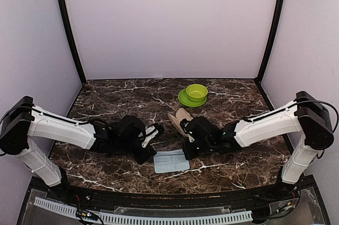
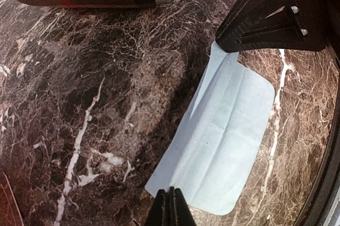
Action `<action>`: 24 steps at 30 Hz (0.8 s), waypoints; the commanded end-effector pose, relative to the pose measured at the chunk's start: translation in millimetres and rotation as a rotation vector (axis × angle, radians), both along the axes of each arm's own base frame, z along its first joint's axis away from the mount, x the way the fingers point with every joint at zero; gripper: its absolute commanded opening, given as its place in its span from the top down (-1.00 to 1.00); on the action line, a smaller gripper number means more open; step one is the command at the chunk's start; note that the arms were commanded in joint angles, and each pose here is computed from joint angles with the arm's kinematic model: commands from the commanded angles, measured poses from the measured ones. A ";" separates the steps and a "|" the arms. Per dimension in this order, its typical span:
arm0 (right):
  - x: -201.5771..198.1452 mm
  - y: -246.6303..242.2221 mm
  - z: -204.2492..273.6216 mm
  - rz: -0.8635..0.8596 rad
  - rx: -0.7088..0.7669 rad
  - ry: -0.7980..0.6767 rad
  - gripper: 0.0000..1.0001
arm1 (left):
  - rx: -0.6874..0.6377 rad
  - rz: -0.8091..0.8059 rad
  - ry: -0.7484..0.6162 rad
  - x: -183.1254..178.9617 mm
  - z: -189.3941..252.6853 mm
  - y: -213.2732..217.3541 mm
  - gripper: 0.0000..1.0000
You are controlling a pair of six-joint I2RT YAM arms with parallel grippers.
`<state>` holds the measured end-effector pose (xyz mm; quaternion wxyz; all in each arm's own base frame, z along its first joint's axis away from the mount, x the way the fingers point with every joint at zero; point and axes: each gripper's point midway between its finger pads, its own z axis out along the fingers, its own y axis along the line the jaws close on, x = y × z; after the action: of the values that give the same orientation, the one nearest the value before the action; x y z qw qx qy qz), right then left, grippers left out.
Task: Organize the sunglasses
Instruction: Fold the glasses cleaning cloth at the center of the board.
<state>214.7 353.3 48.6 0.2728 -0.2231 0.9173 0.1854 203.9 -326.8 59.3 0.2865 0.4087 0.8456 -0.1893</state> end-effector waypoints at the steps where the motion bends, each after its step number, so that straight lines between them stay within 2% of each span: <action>1: -3.0 -1.9 1.1 -0.014 0.018 0.002 1.00 | -0.033 -0.024 0.020 -9.1 3.4 0.1 1.00; 14: -17.4 -5.0 -7.4 0.002 0.000 0.022 1.00 | 0.030 -0.073 0.071 -34.2 -21.3 -5.1 0.99; 24: -35.3 -7.2 -14.2 0.008 -0.018 0.053 1.00 | 0.068 -0.056 0.076 -40.3 -30.9 2.9 0.99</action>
<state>187.4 350.4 32.8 0.2490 -0.2321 0.9224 0.1825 167.8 -336.7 38.6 0.2482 0.4383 0.8400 -0.2020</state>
